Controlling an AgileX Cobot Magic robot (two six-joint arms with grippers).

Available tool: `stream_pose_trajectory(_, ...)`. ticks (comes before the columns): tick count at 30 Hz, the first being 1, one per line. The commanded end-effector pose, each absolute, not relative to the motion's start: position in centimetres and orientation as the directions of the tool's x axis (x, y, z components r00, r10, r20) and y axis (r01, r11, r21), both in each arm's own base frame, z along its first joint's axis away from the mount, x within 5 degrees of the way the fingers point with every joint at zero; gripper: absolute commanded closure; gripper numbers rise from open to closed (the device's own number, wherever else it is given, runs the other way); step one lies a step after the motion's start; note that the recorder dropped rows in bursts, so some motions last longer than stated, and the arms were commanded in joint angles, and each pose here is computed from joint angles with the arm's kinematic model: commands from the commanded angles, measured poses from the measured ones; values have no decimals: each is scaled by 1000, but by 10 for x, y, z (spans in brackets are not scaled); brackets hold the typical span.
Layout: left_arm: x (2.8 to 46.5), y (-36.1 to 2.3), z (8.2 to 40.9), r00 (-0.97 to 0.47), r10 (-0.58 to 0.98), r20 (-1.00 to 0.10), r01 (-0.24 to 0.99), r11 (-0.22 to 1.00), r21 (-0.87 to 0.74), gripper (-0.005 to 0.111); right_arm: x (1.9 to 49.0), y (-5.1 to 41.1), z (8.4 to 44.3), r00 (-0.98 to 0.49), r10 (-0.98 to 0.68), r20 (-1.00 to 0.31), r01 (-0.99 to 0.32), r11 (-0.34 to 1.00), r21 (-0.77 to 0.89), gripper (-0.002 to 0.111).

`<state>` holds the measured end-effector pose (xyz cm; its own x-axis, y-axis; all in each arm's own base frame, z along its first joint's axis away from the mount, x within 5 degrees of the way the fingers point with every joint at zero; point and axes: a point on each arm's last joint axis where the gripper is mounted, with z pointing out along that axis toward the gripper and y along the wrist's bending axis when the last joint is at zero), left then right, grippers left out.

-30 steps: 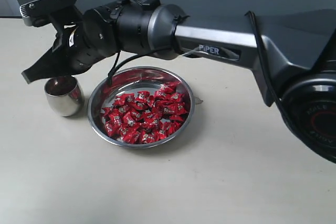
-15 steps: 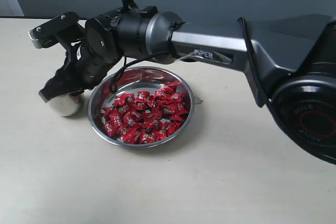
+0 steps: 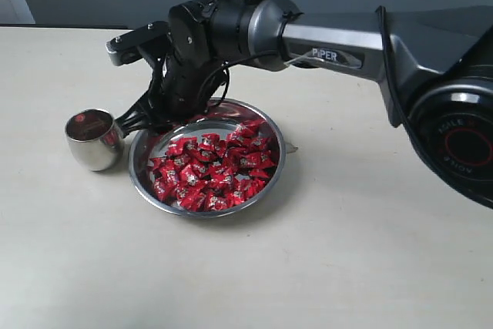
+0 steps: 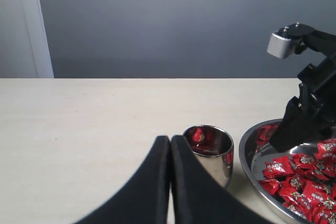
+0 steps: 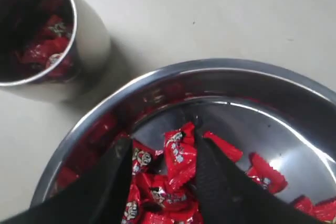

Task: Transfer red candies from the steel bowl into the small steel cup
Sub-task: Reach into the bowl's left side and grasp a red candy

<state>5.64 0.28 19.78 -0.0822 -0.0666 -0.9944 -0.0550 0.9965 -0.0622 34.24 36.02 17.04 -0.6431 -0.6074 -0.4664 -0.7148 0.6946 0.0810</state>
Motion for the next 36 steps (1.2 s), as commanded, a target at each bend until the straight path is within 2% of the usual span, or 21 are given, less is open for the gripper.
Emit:
stream_pose_trajectory(1, 56, 3, 198, -73, -70, -995, -49, 997, -67, 106, 345, 358, 155, -650, -630, -424, -719, 691, 75, 59)
stream_pose_trajectory(11, 56, 3, 198, -73, -70, -995, -49, 997, -67, 106, 347, 360, 128, -664, -639, -388, -714, 696, 75, 60)
stream_pose_trajectory(14, 56, 3, 198, -73, -70, -995, -49, 997, -67, 106, 347, 360, 131, -660, -635, -401, -715, 696, 75, 74)
stream_pose_trajectory(19, 56, 3, 198, -73, -70, -995, -49, 997, -67, 106, 349, 362, 147, -645, -610, -461, -713, 697, 74, 109)
stream_pose_trajectory(26, 56, 3, 198, -73, -70, -995, -49, 997, -67, 106, 350, 362, 159, -612, -617, -495, -732, 679, 59, 108)
stream_pose_trajectory(27, 56, 3, 198, -73, -70, -995, -49, 997, -67, 106, 350, 362, 158, -596, -632, -494, -745, 665, 48, 105)
stream_pose_trajectory(28, 56, 3, 198, -73, -70, -995, -49, 997, -67, 106, 348, 364, 157, -589, -637, -498, -757, 650, 64, 95)
stream_pose_trajectory(32, 56, 3, 198, -73, -70, -995, -49, 997, -67, 106, 348, 368, 149, -580, -638, -507, -773, 627, 95, 67)
stream_pose_trajectory(36, 56, 3, 198, -73, -70, -995, -49, 997, -67, 106, 348, 369, 132, -592, -647, -481, -770, 630, 99, 66)
